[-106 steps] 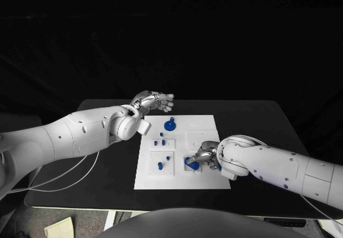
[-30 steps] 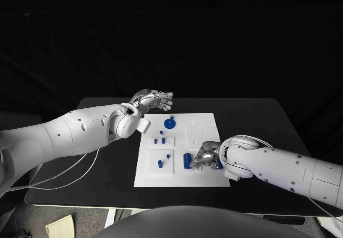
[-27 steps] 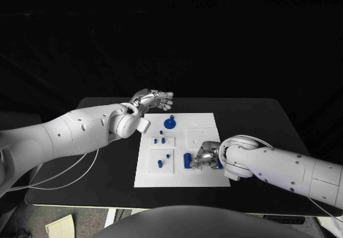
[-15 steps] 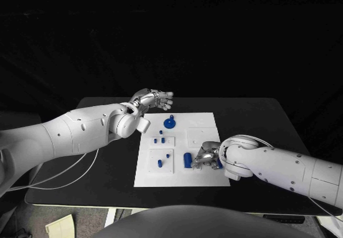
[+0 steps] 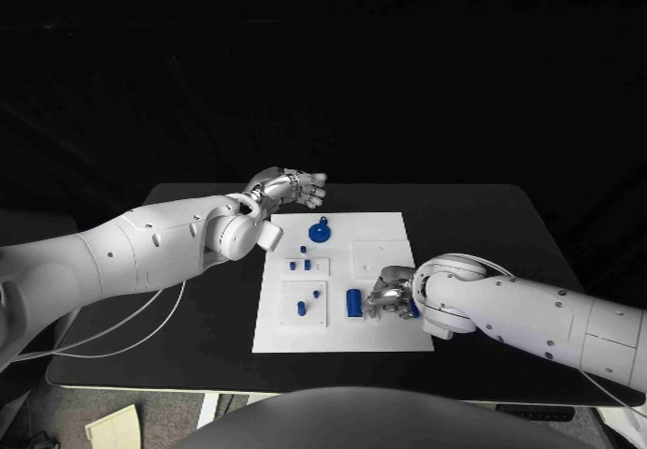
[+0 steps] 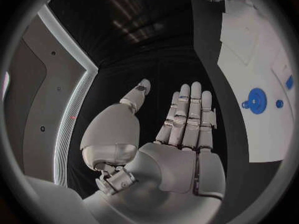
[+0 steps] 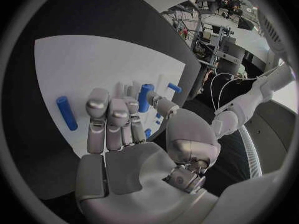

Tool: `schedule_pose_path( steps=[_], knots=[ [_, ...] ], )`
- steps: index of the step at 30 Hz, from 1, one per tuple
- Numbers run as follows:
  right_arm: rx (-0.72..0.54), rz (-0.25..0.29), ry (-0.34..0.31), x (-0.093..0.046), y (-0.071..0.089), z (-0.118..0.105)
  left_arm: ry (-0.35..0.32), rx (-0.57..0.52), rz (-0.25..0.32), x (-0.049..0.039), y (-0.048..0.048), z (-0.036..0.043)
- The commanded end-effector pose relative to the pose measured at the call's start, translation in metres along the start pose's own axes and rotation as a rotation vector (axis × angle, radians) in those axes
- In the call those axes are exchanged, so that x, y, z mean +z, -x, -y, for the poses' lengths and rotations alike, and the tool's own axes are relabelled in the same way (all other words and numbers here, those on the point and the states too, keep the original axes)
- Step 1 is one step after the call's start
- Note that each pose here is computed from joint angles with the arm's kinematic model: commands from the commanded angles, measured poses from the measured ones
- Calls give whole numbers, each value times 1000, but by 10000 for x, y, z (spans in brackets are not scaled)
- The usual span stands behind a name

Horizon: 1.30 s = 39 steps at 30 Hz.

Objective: Assemble the parts on the task board

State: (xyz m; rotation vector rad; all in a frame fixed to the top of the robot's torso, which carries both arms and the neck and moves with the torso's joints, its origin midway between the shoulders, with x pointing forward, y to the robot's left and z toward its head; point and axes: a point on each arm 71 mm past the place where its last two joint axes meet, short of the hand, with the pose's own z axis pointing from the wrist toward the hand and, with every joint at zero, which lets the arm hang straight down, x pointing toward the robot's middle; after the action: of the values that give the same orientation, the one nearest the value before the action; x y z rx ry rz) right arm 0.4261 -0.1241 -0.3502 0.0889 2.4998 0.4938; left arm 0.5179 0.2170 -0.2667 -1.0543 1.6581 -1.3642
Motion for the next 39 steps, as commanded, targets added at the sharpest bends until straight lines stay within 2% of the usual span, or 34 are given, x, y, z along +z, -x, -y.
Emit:
schedule_pose_path(
  steps=[1, 15, 22, 25, 30, 32, 33, 35, 39],
  knots=[
    [-17, -15, 1, 6, -26, -25, -7, -11, -16, 6, -32, 12],
    [-16, -5, -1, 4, -20, -11, -6, -11, -14, 4, -24, 10],
    [14, 46, 21, -31, 17, 36, -6, -10, -12, 1, -14, 9],
    [30, 65, 32, -103, 24, 86, -7, -10, -13, -1, -10, 10],
    [31, 102, 29, -265, 242, 163, -7, -9, -10, -5, 1, 9],
    [-20, 56, -7, -320, 323, 231, -7, -9, -10, -5, 0, 9],
    [-28, 57, -17, -338, 369, 256, -7, -10, -11, -4, -2, 10],
    [-46, 87, -47, -381, 478, 348, -8, -10, -12, -2, -7, 10],
    [-38, 123, -95, -435, 596, 544, -8, -10, -12, -4, -6, 10]
  ],
)
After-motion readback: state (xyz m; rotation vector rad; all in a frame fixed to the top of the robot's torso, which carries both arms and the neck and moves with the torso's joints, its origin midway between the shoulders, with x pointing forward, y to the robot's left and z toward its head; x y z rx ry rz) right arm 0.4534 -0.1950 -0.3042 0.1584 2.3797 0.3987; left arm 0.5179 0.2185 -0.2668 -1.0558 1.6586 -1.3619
